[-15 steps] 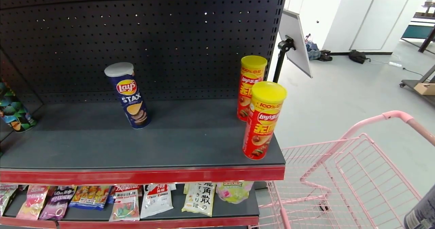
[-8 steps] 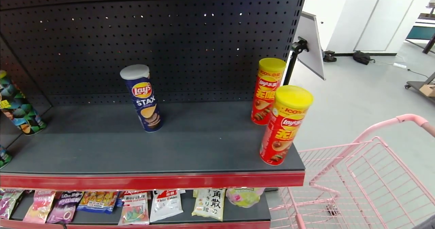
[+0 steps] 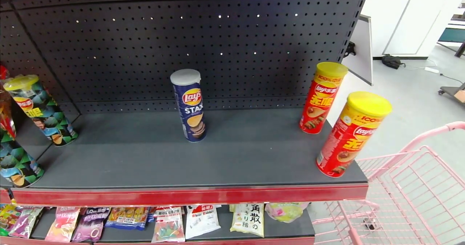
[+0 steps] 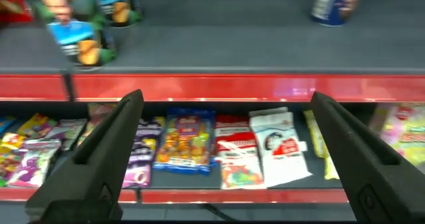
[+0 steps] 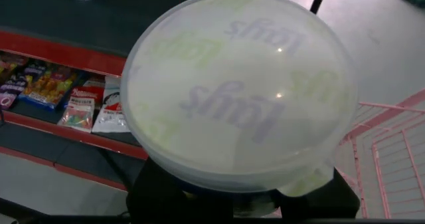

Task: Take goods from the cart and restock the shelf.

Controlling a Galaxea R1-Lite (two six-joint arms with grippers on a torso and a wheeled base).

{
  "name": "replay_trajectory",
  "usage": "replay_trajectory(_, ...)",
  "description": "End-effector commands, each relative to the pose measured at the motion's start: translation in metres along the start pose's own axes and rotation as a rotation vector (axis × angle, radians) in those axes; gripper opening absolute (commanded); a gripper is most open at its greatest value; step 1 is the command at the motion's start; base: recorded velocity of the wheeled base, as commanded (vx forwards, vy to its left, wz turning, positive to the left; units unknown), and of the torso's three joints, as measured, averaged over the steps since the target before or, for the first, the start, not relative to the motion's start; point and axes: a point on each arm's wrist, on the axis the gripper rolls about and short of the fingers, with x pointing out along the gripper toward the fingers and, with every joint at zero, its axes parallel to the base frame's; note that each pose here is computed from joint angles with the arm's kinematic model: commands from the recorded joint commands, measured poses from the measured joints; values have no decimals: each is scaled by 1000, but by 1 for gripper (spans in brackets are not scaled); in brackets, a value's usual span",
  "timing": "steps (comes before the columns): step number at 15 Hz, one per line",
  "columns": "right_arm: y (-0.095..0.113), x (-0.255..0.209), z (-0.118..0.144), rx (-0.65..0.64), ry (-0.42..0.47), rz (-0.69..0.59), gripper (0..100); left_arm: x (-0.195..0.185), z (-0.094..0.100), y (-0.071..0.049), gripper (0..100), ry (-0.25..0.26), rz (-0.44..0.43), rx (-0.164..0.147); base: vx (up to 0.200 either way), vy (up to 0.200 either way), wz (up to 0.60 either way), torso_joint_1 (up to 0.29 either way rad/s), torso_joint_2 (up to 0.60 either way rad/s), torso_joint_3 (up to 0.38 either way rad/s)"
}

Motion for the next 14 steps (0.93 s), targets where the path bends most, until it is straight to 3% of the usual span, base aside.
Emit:
replay_trajectory(1, 2, -5, -5, -6, -33, 18, 0, 0, 0, 0, 100, 0, 1, 0, 0, 200, 0, 7, 2, 2)
replay_trajectory(8, 2, -4, -7, -4, -25, 34, 0, 0, 0, 0, 100, 0, 1, 0, 0, 200, 0, 2, 3, -1)
replay_trajectory(11, 2, -4, -7, -5, -23, 48, 0, 0, 0, 0, 100, 0, 1, 1, 0, 0, 0, 0, 0, 0)
replay_trajectory(14, 2, -4, -8, -5, -22, 48, 0, 0, 0, 0, 100, 0, 1, 0, 200, 0, 0, 1, -1, 4)
